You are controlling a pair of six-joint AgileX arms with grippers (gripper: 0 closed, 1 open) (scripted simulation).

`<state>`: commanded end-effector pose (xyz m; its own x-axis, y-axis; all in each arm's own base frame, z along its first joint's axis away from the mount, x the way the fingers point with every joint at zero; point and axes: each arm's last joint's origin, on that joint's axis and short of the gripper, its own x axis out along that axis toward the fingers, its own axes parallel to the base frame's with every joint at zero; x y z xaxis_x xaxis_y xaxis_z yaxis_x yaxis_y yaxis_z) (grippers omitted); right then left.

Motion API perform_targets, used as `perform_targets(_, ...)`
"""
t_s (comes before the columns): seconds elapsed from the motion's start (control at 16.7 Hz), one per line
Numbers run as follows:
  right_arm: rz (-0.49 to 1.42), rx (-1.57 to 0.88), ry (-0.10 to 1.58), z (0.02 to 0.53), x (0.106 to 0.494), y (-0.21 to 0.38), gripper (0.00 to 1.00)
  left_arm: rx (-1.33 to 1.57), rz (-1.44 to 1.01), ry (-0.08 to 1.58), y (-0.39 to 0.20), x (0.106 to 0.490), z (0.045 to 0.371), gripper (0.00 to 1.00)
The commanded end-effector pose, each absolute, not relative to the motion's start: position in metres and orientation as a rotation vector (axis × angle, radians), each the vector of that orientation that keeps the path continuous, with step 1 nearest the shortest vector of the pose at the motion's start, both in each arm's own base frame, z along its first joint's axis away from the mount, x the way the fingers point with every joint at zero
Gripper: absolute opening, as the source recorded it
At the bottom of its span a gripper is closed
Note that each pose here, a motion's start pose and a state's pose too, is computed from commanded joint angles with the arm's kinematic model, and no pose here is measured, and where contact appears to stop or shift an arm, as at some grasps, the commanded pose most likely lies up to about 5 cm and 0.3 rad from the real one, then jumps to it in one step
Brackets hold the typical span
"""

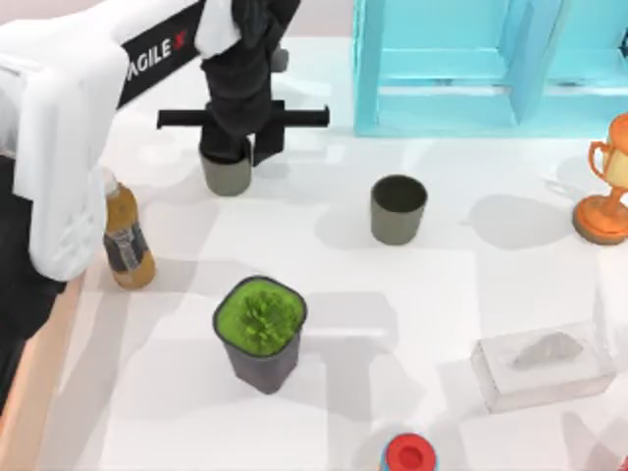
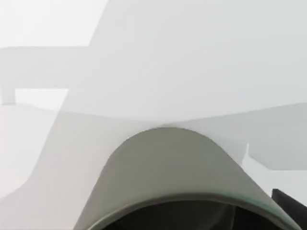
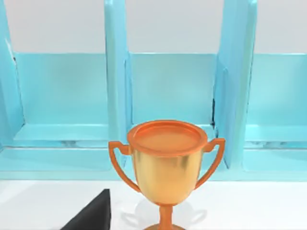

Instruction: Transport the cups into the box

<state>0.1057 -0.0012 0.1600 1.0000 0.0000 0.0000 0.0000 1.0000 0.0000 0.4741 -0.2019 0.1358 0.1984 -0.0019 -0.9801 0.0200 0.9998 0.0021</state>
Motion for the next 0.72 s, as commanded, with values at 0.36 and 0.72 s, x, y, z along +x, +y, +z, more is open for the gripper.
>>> perform_targets(0.36,0.000,0.000,0.000,0.160,0.106,-0.001,1.00,0.014,-0.019,1.369,-0.187,0.477,0.153,0.00)
perform_targets(0.72,0.000,0.000,0.000,0.160,0.106,-0.001,1.00,0.019,-0.018,1.375,-0.110,0.476,0.230,0.00)
